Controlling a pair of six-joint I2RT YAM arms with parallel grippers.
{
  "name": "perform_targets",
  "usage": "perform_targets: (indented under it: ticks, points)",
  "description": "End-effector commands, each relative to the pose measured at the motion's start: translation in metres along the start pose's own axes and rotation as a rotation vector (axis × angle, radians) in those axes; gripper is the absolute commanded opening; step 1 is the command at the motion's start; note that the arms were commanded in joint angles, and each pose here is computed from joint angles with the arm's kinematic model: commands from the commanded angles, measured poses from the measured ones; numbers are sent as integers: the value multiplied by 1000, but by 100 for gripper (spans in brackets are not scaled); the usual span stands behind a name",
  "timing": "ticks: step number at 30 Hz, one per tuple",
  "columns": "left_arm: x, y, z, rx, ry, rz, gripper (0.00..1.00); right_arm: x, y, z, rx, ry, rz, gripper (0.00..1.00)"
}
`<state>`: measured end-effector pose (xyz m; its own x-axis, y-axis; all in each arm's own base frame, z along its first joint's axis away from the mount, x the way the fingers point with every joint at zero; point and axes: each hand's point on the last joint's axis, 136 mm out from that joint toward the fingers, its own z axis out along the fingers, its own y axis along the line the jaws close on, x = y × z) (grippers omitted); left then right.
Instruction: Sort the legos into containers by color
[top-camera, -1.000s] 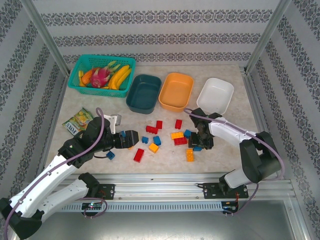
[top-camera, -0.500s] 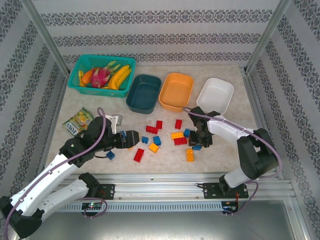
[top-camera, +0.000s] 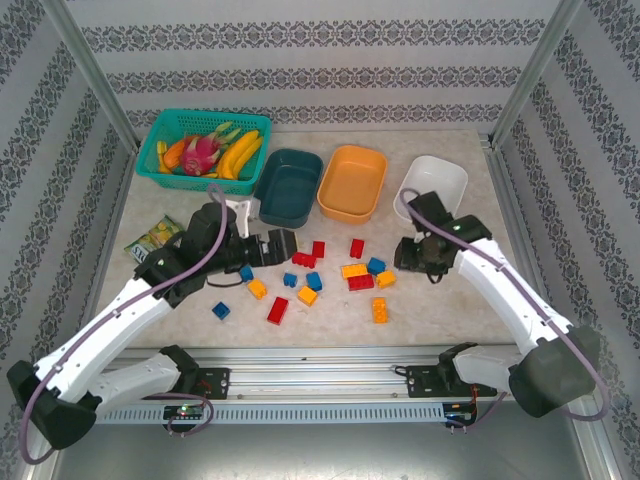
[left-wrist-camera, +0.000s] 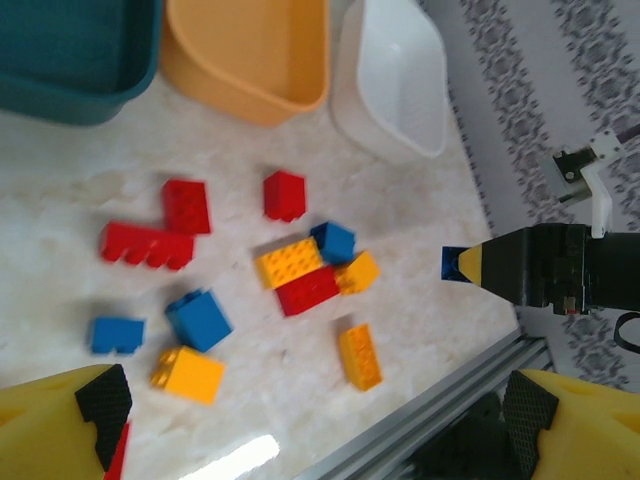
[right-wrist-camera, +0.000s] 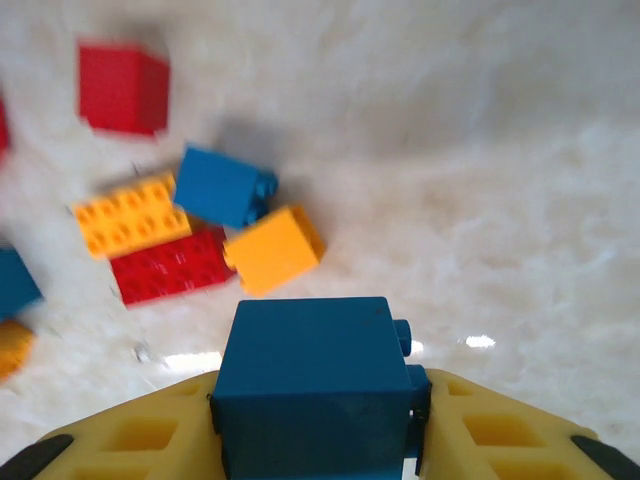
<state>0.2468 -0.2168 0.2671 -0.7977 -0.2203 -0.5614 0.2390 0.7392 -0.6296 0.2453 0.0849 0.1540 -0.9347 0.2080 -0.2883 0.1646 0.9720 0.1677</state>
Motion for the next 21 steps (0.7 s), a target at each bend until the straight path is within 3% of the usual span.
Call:
perform_targets:
  ticks: [1,5,12,21]
  points:
    - [-26,-38,6,105,-45,26,98,-36,-8,-14,16,-59,44,36]
    - [-41,-49,30,120,-33,15,98,-91,-12,0,35,-88,91,35]
    - [-72,-66,76,131,-17,25,98,-166,-41,64,74,-52,214,36]
    - [-74,-56,128,86,77,4,96,-196,-62,138,78,91,302,39]
